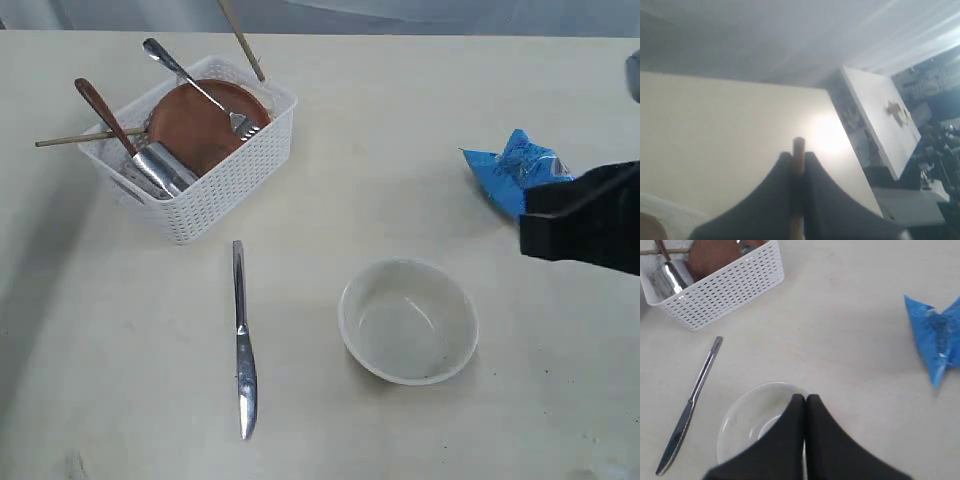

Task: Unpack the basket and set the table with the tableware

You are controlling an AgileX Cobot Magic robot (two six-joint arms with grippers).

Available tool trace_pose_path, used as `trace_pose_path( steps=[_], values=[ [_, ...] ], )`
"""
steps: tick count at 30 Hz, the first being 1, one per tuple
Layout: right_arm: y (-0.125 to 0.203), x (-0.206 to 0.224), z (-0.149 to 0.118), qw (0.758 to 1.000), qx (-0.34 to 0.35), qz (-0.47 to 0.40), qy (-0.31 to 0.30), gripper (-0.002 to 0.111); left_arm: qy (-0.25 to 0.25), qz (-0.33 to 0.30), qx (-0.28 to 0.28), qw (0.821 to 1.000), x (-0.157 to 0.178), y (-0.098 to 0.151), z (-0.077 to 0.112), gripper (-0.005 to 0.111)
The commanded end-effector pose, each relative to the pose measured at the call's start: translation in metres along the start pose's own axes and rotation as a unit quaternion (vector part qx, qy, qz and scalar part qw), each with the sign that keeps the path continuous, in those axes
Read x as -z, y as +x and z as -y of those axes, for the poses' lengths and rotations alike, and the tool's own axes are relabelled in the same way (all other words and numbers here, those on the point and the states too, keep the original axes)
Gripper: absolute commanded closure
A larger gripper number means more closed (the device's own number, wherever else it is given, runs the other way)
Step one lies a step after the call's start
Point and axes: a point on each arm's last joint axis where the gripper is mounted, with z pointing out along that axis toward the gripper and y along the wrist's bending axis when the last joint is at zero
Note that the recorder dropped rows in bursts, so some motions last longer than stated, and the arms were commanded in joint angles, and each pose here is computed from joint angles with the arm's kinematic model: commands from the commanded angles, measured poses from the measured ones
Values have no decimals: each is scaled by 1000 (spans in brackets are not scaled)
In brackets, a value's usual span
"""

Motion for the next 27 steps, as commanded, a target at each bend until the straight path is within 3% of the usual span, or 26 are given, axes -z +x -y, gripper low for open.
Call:
trace_pose_path(
  steps=[1,14,17,22,27],
  values=[
    [10,27,9,1000,-16,9,22,109,24,-65,0,998,-18,44,29,107],
    [40,71,3,995,-62,-8,-82,108,37,-179,-25,983,-87,188,96,107],
    [39,68,1,994,-68,-16,-89,96,24,-164,-39,985,-101,207,116,107],
    [32,59,-6,992,-67,-24,-104,57,18,-151,-44,987,-112,230,138,107],
    [27,34,-13,991,-35,-82,-102,55,20,-156,-36,987,-113,235,142,107]
  ],
)
